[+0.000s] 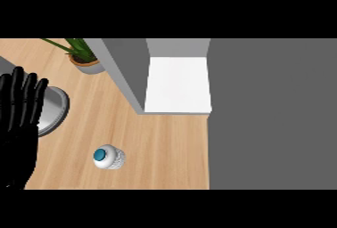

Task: Pick up the bottled water, place it into the cabinet and close the cabinet

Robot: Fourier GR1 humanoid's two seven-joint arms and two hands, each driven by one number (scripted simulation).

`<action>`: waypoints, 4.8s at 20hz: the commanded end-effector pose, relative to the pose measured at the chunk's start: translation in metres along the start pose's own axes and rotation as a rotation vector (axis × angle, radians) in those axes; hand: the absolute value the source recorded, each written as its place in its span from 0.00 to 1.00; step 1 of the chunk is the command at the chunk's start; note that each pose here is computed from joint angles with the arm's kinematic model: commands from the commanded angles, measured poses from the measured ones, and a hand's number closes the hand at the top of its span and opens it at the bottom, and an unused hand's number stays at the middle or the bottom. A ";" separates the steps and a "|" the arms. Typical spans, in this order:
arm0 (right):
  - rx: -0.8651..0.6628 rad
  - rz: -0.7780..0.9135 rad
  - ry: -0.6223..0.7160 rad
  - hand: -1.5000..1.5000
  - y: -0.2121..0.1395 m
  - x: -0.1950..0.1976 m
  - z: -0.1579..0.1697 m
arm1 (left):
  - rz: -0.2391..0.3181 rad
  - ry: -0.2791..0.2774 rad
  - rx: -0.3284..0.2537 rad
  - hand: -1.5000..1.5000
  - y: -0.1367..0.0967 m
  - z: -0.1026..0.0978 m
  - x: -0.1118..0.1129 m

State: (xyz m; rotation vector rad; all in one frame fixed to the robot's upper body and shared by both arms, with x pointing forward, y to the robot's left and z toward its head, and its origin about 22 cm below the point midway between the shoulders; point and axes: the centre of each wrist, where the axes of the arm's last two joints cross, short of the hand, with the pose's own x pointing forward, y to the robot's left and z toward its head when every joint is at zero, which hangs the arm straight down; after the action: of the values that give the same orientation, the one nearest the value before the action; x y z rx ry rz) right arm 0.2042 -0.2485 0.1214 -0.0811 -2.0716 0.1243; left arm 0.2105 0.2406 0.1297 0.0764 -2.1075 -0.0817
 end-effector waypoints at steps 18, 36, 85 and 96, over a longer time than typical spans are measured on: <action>0.067 -0.214 0.210 0.00 0.017 0.074 0.082 | 0.181 0.317 -0.069 0.00 0.005 0.084 0.042; 0.063 -0.211 0.217 0.00 0.016 0.080 0.107 | 0.071 0.385 0.065 0.00 0.010 0.110 -0.024; 0.094 -0.210 0.221 0.00 0.010 0.094 0.152 | 0.391 0.481 0.162 1.00 -0.026 0.183 -0.255; 0.092 -0.213 0.225 0.00 0.014 0.091 0.147 | 0.394 0.407 0.178 1.00 -0.026 0.148 -0.253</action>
State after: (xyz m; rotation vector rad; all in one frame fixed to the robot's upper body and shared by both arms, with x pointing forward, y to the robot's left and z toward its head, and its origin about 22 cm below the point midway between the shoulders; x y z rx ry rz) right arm 0.0305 -0.2352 0.1044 0.1511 -1.7973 0.0903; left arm 0.1827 0.2565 -0.1737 -0.1531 -1.6592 0.3195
